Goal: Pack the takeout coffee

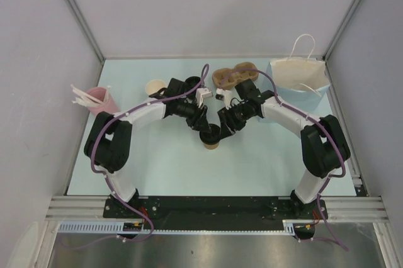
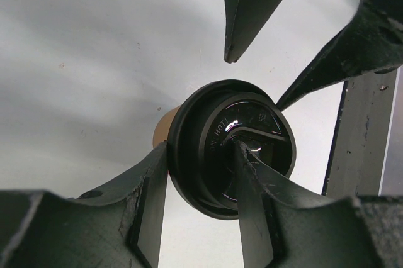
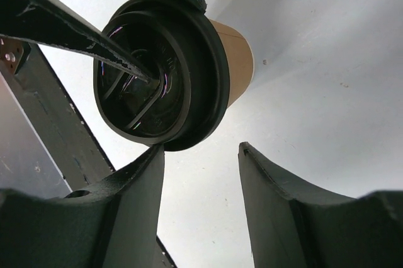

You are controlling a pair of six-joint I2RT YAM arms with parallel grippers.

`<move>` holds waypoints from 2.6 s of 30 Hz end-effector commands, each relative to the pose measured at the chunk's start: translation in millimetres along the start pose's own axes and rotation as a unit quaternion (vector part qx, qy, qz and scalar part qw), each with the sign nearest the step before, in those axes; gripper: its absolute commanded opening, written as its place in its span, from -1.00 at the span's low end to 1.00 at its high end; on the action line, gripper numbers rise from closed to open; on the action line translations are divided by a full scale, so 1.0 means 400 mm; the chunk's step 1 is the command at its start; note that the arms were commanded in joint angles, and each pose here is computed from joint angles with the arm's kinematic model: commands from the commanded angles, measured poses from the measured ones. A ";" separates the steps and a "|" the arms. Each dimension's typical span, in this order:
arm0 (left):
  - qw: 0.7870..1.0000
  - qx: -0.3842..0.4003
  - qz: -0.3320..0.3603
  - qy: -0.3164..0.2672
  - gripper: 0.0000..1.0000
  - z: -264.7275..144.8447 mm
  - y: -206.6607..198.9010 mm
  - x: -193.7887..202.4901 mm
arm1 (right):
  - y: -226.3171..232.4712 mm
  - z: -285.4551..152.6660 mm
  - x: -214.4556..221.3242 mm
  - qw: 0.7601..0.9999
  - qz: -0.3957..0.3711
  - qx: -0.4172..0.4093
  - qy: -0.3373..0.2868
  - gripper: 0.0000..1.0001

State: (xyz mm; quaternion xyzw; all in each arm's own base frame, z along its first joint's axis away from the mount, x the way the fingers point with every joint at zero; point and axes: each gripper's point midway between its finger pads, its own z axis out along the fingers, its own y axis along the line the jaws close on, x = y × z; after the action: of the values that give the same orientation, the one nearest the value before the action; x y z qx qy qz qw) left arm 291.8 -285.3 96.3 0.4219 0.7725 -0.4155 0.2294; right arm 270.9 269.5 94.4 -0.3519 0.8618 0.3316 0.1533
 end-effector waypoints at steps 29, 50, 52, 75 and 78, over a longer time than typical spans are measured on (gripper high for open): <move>0.988 -0.093 -0.029 0.119 -0.08 -0.002 0.111 0.182 | 0.257 -0.019 0.082 0.826 -0.558 0.071 -0.024 0.97; 0.989 -0.097 -0.031 0.112 -0.10 -0.002 0.110 0.180 | 0.260 0.045 0.039 0.843 -0.533 0.061 -0.025 0.98; 0.989 -0.097 -0.032 0.112 -0.10 -0.002 0.110 0.180 | 0.273 0.036 0.025 0.845 -0.530 0.056 -0.033 0.97; 0.989 -0.095 -0.030 0.112 -0.10 -0.001 0.108 0.186 | 0.194 0.085 0.048 0.872 -0.486 0.057 0.005 0.96; 0.988 -0.096 -0.031 0.114 -0.10 -0.003 0.107 0.186 | 0.162 0.111 0.090 0.875 -0.479 0.055 0.041 0.95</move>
State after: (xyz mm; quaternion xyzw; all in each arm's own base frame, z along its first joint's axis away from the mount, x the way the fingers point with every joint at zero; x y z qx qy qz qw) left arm 293.4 -284.7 96.3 0.4118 0.7788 -0.4179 0.2220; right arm 188.2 322.5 100.4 -0.7277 0.5871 0.1804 0.3054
